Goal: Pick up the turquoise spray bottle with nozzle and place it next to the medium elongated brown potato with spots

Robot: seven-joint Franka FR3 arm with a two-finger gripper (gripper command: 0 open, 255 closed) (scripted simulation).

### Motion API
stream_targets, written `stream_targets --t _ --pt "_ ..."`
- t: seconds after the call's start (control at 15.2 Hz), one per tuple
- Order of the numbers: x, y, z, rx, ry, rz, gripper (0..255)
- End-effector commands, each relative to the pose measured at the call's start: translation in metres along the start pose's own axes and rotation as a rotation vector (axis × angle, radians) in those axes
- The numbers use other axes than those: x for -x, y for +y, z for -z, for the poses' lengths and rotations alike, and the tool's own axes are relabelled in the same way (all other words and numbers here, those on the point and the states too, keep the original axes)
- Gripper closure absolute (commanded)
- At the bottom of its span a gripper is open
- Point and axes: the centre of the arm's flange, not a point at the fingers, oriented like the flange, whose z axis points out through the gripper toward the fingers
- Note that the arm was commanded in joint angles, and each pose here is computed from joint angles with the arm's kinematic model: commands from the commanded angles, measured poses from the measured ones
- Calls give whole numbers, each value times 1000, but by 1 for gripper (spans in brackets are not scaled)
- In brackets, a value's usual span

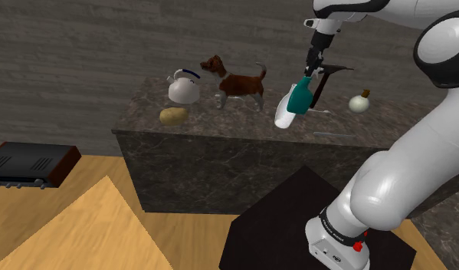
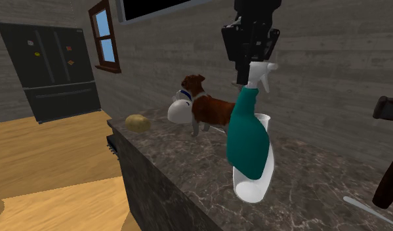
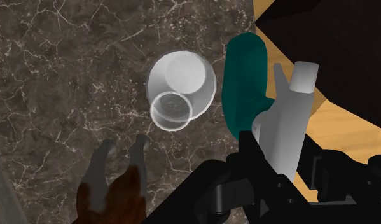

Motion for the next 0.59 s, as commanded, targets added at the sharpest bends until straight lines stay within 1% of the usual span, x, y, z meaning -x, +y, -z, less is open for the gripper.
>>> stream_targets --t 0.0,0.53 --pt "-1 -1 11 0 0 0 255" --pt "-1 0 53 0 0 0 255"
